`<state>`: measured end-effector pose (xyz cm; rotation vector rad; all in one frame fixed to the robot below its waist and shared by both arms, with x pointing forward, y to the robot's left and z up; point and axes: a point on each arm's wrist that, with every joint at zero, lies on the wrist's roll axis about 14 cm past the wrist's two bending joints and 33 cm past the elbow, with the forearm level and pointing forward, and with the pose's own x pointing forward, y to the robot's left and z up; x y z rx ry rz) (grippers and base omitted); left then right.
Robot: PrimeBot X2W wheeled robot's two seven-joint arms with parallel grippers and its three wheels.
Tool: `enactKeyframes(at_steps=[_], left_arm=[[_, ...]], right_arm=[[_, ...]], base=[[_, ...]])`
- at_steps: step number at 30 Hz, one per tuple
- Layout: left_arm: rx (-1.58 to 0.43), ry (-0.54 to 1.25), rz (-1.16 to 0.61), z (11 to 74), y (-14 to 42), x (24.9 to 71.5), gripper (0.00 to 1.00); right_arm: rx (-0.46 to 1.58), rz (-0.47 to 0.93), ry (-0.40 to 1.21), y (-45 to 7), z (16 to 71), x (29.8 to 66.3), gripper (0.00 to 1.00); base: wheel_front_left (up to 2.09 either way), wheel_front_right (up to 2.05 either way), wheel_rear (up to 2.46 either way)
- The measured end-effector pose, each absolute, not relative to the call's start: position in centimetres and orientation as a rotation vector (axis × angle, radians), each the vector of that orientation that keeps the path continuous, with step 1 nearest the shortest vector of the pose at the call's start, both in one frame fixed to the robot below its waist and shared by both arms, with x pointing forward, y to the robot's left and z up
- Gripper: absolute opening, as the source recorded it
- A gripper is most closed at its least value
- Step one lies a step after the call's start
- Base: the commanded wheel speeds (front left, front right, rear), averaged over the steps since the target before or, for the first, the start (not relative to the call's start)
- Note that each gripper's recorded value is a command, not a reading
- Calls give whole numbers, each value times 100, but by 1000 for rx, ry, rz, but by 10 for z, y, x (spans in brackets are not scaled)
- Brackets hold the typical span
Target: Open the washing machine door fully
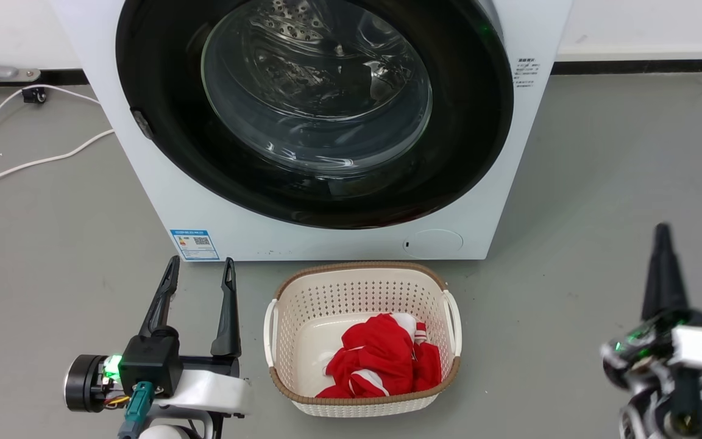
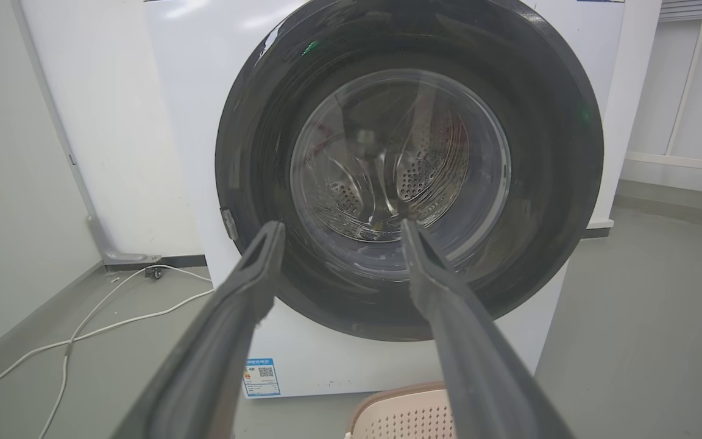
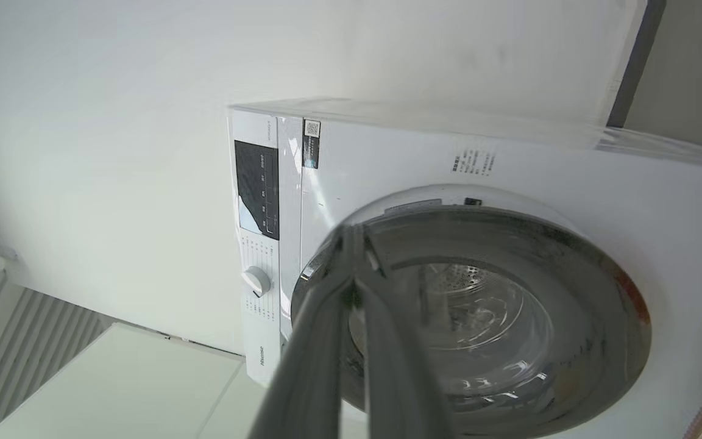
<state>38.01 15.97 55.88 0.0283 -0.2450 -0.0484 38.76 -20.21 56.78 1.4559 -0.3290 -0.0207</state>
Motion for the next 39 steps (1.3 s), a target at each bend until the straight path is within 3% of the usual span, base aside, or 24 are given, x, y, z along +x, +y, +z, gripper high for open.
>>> enactKeyframes(at_steps=[3,11,20,25,34,39], left_arm=[[27,-239,-49,557,159,382,100],[30,-232,-60,553,156,395,100],[42,-237,-71,551,154,421,100],[45,-233,-78,547,152,436,100],[48,-204,-73,529,153,459,100],[49,-176,-68,515,153,468,100]], right_arm=[[1583,-34,-391,-219,580,397,0],[1630,40,-413,-249,617,458,0],[1427,182,-193,-230,653,556,0],[1284,255,28,-195,644,599,0],[1080,317,357,-142,607,646,0],[1007,330,452,-122,589,659,0]], base=[[0,0,0],[0,0,0],[0,0,0],[0,0,0],[0,0,0],[0,0,0]])
